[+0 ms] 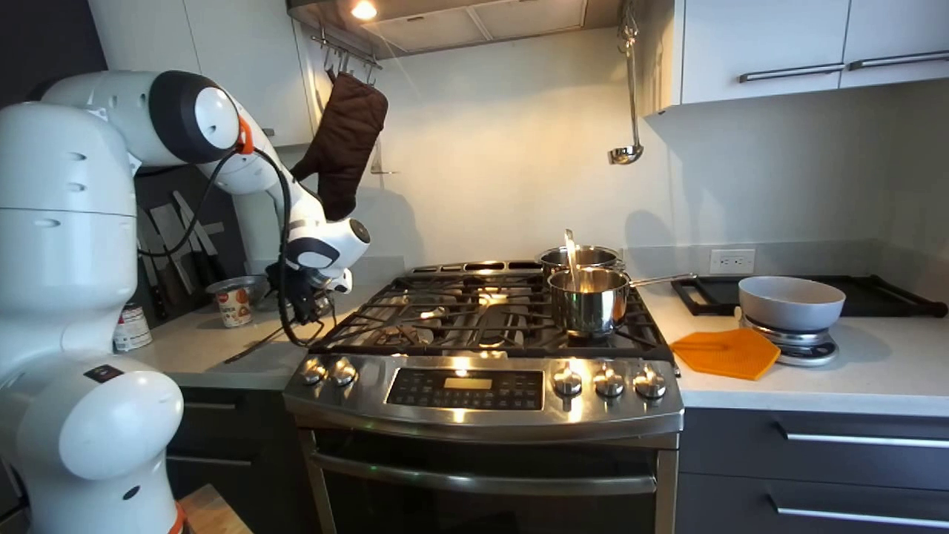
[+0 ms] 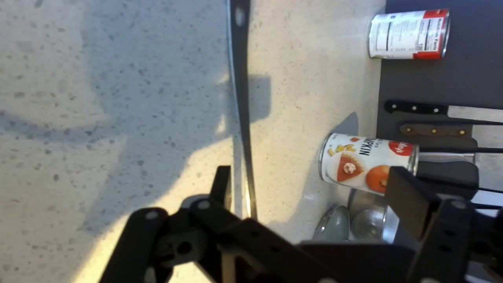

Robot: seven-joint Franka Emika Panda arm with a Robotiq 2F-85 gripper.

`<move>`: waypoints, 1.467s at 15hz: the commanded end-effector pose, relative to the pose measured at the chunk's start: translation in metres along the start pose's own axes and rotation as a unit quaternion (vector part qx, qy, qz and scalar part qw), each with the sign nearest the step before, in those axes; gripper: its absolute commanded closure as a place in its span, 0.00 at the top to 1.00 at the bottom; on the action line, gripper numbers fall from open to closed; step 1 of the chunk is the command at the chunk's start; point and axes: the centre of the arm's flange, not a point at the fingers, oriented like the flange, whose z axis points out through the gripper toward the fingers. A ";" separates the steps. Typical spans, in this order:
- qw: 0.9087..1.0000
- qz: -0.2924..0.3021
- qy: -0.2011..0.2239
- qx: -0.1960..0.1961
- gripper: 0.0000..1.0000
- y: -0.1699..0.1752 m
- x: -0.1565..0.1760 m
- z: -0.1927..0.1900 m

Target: Move the pot on the left to the bottom right stove plate, remove silver ladle from the pot and put it on the counter

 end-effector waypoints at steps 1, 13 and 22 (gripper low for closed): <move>0.998 0.050 -0.025 -0.034 0.99 -0.066 -0.008 -0.043; 0.931 0.159 -0.157 -0.289 1.00 -0.176 -0.069 -0.120; 0.880 0.181 -0.111 -0.425 1.00 -0.178 -0.088 -0.164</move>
